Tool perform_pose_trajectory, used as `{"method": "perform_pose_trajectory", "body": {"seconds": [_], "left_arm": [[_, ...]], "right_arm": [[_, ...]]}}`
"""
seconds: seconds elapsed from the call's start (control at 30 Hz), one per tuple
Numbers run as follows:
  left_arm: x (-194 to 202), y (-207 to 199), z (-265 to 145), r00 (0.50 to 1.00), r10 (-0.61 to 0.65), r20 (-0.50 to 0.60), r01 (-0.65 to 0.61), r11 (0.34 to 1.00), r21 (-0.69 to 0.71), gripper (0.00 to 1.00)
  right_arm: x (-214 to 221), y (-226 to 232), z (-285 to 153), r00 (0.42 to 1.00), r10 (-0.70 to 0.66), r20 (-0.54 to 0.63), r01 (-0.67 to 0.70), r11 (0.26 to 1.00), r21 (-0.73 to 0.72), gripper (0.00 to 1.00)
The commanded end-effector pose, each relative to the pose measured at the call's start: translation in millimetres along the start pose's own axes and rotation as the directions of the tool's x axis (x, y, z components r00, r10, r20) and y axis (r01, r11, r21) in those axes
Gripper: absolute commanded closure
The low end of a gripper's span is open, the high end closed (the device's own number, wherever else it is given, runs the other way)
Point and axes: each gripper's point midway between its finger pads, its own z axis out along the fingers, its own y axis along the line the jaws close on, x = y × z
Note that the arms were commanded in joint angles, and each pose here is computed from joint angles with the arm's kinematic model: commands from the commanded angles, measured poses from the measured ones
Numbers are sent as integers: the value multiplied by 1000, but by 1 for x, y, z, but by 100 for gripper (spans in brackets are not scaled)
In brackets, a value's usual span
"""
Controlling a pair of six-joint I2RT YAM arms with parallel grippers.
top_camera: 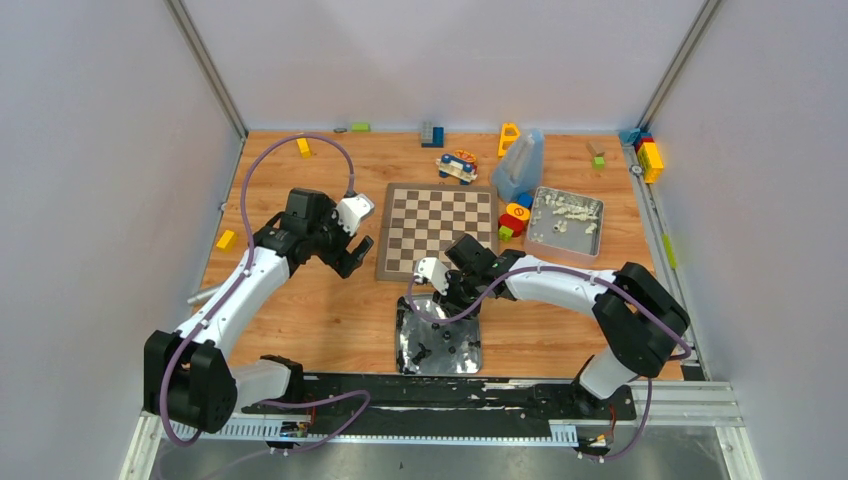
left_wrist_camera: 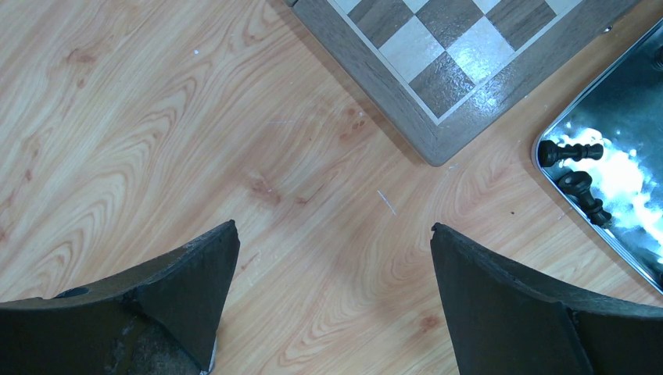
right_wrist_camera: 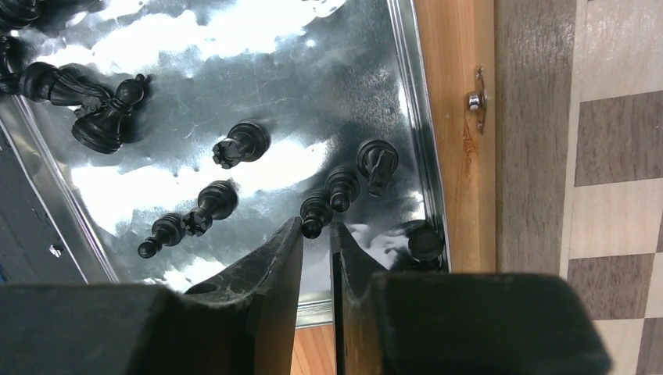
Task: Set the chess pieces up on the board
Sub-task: Pick up the chess piece from the storage box, then place the chess piece on the chessboard.
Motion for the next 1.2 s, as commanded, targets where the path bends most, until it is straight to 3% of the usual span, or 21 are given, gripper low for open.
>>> {"method": "perform_pose_trajectory", "body": {"seconds": [0.0,0.43,0.8,1.17], "left_arm": [[-11,1,-6,999,12,53,-11,1000,-12,0],[-12,1,-9,998,19,62,-18,1000,-21,0],[-18,0,-13,996,22,83,-21,1000,-17,0],[-21,0,-16,995,20,93,-18,1000,-17,0]], "right_arm": [[-21,-6,0,998,-15,54,14,1000,17,80],[-17,-2,-12,999,-15,38,14,1000,24,100],[-27,-7,-57,997,-32,71,25,996,88,100],[-40,-82,-92,990,78,114,-102,970,219,100]]}}
